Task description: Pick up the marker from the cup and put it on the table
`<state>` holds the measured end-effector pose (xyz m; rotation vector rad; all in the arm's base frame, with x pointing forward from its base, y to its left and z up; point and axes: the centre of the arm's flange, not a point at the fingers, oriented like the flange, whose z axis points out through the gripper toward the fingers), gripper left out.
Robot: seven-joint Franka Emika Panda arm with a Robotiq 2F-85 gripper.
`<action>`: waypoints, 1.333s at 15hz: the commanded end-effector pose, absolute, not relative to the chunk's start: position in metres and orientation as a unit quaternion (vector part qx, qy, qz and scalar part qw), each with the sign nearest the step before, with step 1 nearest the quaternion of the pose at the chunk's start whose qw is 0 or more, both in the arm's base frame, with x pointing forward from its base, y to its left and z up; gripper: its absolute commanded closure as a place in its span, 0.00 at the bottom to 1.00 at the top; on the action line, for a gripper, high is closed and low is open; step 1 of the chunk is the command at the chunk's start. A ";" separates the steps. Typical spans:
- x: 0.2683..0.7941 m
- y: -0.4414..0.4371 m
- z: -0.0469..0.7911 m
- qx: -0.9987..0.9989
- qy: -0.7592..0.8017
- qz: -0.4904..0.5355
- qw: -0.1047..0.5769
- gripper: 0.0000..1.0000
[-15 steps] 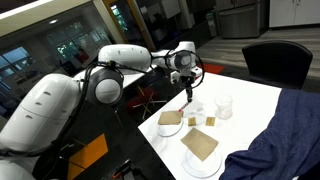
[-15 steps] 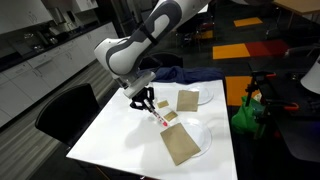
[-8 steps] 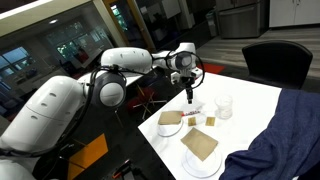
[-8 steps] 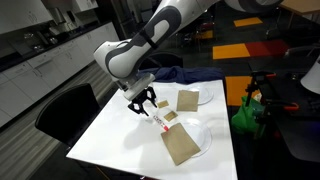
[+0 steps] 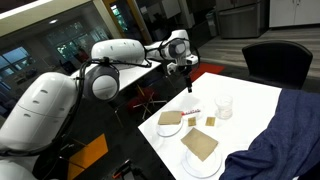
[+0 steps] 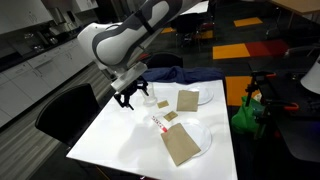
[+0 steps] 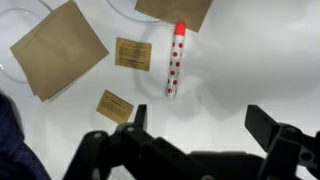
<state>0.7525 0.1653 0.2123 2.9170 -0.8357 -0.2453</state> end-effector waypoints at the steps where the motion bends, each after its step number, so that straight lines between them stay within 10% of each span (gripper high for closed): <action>1: 0.723 0.157 0.272 0.954 -0.291 -0.035 0.068 0.00; 20: 0.689 0.139 0.396 0.940 -0.316 0.108 0.066 0.00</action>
